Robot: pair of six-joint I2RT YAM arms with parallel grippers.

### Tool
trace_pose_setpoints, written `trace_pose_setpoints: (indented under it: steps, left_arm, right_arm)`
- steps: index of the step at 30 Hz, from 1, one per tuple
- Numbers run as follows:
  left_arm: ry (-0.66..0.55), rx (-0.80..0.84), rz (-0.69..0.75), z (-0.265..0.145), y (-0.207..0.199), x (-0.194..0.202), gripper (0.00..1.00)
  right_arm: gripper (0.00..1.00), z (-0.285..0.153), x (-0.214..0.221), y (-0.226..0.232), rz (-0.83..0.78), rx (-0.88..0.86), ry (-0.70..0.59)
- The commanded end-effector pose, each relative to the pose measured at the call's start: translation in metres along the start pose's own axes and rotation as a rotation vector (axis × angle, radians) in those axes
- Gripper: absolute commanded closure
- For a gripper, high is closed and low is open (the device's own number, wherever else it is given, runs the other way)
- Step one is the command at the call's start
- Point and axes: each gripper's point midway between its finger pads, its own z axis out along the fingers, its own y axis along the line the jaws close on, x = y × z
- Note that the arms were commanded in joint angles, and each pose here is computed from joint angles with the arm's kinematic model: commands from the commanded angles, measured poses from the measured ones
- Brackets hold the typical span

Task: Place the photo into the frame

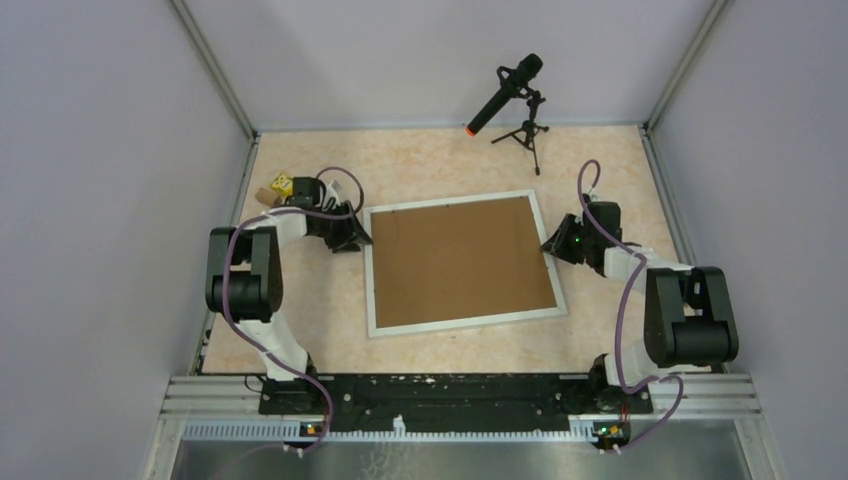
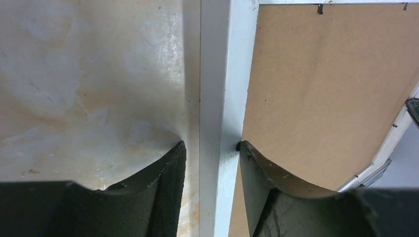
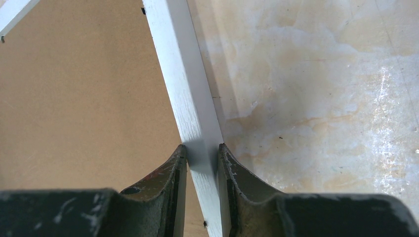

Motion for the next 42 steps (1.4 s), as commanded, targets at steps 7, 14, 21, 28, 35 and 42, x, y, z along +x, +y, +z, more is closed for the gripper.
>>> trace_pose_setpoints:
  steps: [7, 14, 21, 28, 35, 42]
  left_arm:
    - [0.093, -0.212, -0.003, 0.034, 0.027, 0.036, 0.49]
    - [0.09, -0.251, 0.028, 0.032, 0.028, 0.032, 0.51]
    - [0.009, 0.22, 0.146, 0.001, -0.055, 0.012, 0.32]
    - [-0.077, 0.238, 0.077, -0.023, -0.035, -0.001, 0.43]
    - [-0.067, 0.193, 0.032, -0.012, -0.023, -0.004, 0.57]
    - [-0.05, 0.09, -0.027, -0.003, -0.004, -0.004, 0.64]
  right_arm:
    - [0.92, -0.001, 0.032, -0.005, 0.01, 0.0, 0.102]
    - [0.92, -0.002, 0.032, -0.005, 0.007, -0.004, 0.1]
    - [0.92, -0.002, 0.037, -0.007, 0.01, 0.002, 0.109]
    - [0.92, -0.002, 0.039, -0.008, 0.013, 0.002, 0.117]
    - [0.93, -0.001, 0.039, -0.008, 0.011, 0.002, 0.118]
    - [0.93, -0.001, 0.038, -0.006, 0.008, -0.004, 0.117]
